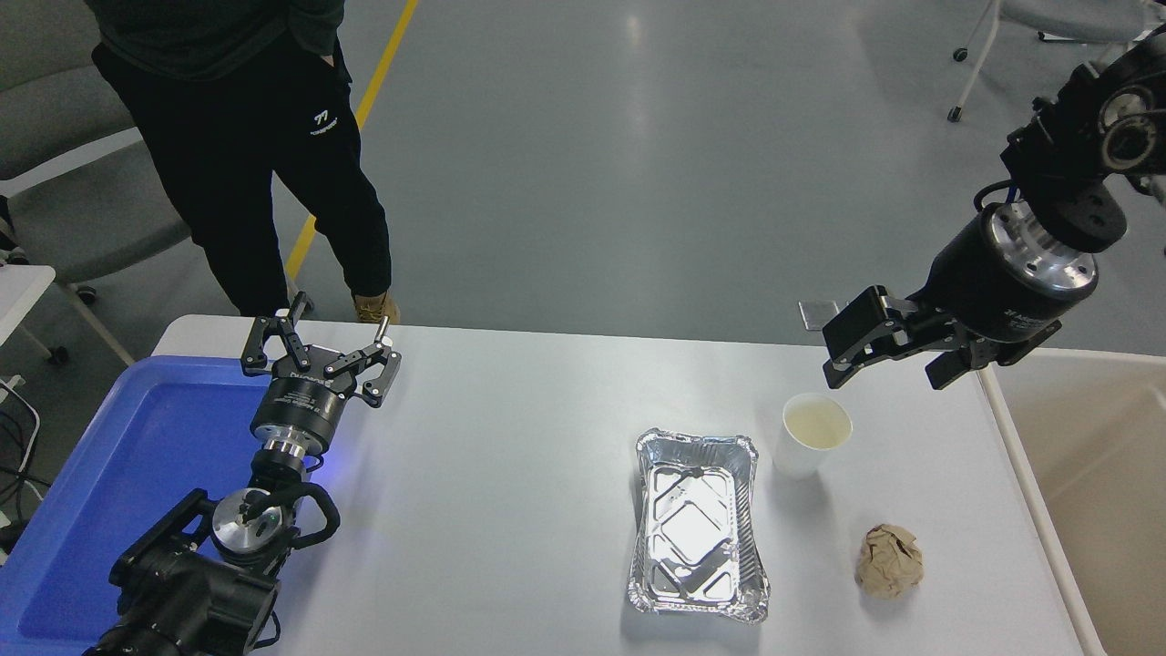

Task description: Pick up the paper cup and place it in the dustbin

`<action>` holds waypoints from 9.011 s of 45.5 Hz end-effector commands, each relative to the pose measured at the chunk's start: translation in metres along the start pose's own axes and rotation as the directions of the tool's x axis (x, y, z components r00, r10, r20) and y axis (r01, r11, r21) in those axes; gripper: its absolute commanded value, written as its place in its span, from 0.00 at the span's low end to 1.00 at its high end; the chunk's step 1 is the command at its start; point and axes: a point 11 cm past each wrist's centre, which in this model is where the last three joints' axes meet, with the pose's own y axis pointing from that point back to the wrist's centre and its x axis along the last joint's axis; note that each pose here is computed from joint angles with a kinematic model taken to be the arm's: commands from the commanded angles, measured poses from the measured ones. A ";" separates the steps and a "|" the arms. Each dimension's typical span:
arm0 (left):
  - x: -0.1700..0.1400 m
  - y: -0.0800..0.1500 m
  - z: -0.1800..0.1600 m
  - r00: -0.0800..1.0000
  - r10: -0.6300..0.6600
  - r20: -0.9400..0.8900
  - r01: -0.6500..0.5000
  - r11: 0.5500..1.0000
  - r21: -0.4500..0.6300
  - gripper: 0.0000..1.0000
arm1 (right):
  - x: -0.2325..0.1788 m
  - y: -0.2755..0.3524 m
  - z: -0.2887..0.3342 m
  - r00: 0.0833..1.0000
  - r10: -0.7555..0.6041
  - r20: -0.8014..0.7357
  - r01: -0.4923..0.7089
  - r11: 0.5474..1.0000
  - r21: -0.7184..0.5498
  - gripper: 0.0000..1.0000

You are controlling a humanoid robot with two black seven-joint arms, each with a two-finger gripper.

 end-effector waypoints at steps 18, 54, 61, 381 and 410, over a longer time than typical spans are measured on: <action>0.000 0.000 0.000 1.000 0.000 0.000 0.000 1.000 0.000 0.99 | 0.056 -0.074 0.043 0.989 0.140 -0.054 -0.145 0.984 -0.099 1.00; 0.000 0.000 0.000 1.000 0.000 0.000 0.000 1.000 0.000 0.99 | 0.040 -0.210 0.099 0.980 0.174 -0.092 -0.190 0.961 -0.199 1.00; 0.000 0.000 0.000 1.000 0.000 0.000 0.000 1.000 0.000 0.99 | 0.036 -0.221 0.097 0.982 0.164 -0.096 -0.181 0.962 -0.205 1.00; 0.000 0.000 0.000 1.000 0.000 0.000 0.000 1.000 0.000 0.99 | 0.089 -0.009 -0.028 0.805 0.581 0.118 -0.590 0.804 0.069 1.00; 0.000 0.000 0.000 1.000 0.000 0.000 0.000 1.000 0.000 0.99 | 0.003 -0.053 -0.071 0.982 0.122 -0.147 -0.129 0.991 -0.039 1.00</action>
